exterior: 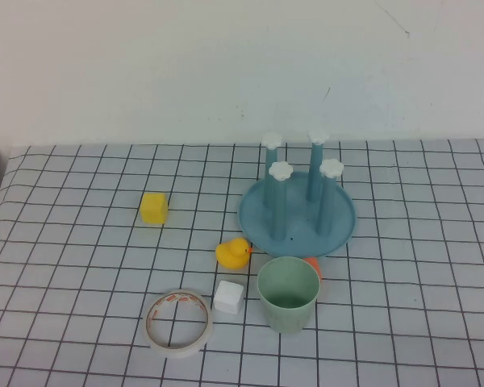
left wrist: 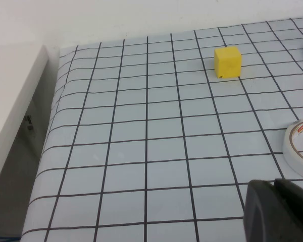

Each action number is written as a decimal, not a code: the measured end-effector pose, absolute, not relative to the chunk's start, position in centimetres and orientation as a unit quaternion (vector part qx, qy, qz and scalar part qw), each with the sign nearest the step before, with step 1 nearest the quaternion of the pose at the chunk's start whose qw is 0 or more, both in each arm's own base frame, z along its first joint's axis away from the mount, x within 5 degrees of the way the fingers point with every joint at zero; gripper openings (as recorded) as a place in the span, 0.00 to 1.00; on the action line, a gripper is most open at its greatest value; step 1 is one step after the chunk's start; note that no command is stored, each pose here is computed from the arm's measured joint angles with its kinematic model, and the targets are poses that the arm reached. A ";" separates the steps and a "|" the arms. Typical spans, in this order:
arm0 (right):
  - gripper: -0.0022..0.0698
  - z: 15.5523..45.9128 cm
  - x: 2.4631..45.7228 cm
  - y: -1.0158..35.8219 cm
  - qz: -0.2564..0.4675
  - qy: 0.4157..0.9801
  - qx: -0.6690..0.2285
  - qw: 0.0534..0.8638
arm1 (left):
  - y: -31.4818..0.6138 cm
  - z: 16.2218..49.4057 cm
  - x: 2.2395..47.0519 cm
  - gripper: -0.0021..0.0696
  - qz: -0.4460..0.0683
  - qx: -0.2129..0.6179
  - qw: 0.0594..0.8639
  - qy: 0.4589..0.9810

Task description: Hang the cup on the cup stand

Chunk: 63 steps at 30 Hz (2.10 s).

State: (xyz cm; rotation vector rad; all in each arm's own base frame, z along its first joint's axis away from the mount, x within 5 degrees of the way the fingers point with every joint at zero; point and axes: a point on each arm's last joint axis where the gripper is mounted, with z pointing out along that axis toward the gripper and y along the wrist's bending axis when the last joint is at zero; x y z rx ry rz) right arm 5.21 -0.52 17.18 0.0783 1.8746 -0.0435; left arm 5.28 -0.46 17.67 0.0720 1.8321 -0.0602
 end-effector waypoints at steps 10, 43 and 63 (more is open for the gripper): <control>0.03 17.2 5.2 -0.4 -0.008 0.806 0.040 0.591 | -0.5 17.7 5.3 0.03 -0.026 0.031 0.608 0.793; 0.03 17.2 5.2 -0.4 -0.006 0.806 0.042 0.591 | -0.5 17.7 5.3 0.03 -0.026 0.031 0.608 0.793; 0.03 17.2 5.2 -0.4 -0.006 0.806 0.042 0.591 | -0.5 17.7 5.3 0.03 -0.026 0.031 0.608 0.793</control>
